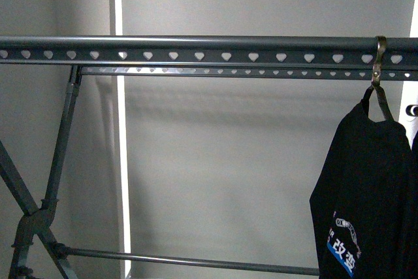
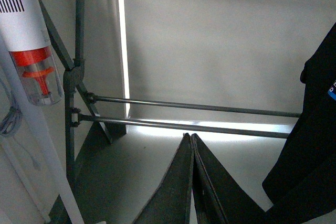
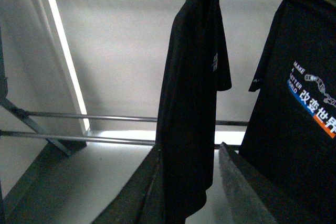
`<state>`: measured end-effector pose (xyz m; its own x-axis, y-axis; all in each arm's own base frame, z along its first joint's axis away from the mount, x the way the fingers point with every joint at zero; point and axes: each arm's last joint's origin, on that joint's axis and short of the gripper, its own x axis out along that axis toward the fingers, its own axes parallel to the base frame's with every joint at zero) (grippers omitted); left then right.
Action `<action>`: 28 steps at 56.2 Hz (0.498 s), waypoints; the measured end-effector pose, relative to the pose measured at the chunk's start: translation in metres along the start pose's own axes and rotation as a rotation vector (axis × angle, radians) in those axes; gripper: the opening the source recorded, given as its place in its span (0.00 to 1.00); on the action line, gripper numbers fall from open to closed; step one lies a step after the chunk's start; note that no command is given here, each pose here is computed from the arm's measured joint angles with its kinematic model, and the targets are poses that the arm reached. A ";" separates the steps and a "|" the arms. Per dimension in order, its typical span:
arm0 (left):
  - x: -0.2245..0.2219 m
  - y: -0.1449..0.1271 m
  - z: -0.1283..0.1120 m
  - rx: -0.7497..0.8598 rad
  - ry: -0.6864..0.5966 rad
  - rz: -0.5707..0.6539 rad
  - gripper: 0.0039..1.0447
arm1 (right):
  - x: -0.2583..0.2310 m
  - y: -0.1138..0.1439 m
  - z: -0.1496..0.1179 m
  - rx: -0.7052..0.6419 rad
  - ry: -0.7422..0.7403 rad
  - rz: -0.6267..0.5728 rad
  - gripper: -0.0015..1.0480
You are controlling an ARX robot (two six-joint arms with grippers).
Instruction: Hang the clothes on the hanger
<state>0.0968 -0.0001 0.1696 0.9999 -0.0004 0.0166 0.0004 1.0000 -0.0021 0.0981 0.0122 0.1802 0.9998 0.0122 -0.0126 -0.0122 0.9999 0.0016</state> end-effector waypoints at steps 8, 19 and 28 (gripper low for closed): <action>0.000 0.000 0.000 0.000 0.000 0.001 0.03 | -0.001 -0.011 -0.001 0.001 -0.018 -0.012 0.07; 0.000 0.000 0.000 0.000 0.000 0.000 0.03 | -0.001 -0.012 -0.013 -0.002 -0.016 -0.008 0.02; 0.000 0.000 0.000 0.000 0.000 0.000 0.03 | -0.001 -0.012 -0.015 -0.002 -0.011 -0.009 0.02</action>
<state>0.0968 -0.0001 0.1696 0.9999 0.0000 0.0166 0.0000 1.0000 -0.0017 0.0976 0.0003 0.1650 1.0000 0.0034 -0.0017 -0.0034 1.0000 -0.0006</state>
